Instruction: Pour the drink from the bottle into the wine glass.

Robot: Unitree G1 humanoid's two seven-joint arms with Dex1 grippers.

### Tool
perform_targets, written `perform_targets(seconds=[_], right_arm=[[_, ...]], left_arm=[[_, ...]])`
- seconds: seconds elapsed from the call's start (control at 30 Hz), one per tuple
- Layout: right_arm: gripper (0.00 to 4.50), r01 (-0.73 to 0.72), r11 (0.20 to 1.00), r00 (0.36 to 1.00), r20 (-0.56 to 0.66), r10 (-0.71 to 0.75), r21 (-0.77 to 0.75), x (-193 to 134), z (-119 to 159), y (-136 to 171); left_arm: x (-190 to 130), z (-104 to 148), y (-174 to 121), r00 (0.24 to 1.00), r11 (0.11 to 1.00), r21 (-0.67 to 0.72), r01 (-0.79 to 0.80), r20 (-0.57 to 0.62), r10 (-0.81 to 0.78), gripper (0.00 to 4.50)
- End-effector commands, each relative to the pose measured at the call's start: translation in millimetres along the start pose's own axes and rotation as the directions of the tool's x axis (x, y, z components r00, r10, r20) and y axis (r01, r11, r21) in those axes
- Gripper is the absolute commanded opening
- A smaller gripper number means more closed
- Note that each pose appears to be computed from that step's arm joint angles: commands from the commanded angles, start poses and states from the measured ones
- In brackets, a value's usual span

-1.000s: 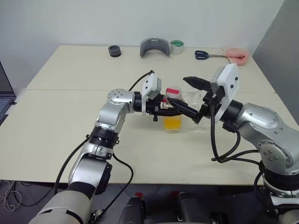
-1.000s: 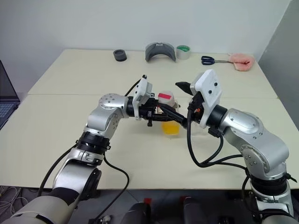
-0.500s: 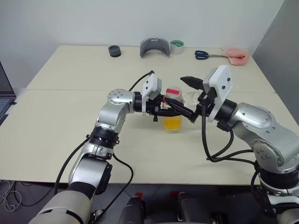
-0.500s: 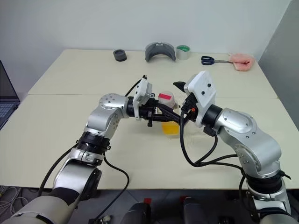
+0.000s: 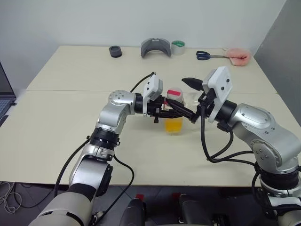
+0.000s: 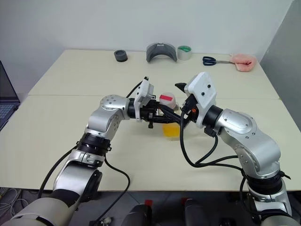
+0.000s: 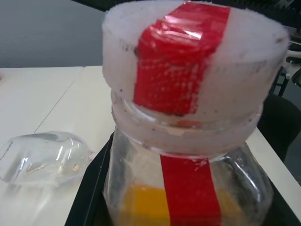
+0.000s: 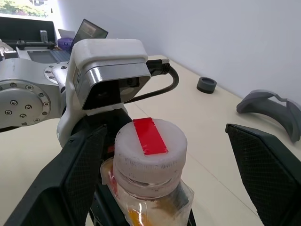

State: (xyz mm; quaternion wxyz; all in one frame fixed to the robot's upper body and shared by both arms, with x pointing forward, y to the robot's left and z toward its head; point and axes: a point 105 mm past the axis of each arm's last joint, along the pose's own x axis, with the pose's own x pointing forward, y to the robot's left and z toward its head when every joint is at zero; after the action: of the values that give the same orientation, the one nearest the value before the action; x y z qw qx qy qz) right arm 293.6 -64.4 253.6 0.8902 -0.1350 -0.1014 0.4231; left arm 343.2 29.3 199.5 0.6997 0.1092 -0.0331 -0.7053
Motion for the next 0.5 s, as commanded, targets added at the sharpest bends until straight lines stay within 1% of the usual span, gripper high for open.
perform_targets(seconds=[0.03,0.5], right_arm=[[4.30,0.016,0.999,0.999,0.041,-0.014,-0.037,-2.8,11.6,-3.4],[4.30,0.040,0.997,0.999,0.003,-0.040,-0.070,-6.3,5.3,-11.2]], left_arm=[[0.7,11.4,-4.3,0.999,0.999,0.044,0.027,0.017,-0.028,1.76],[-0.9,10.2,-6.6,0.999,0.998,0.041,0.038,0.011,-0.038,1.76]])
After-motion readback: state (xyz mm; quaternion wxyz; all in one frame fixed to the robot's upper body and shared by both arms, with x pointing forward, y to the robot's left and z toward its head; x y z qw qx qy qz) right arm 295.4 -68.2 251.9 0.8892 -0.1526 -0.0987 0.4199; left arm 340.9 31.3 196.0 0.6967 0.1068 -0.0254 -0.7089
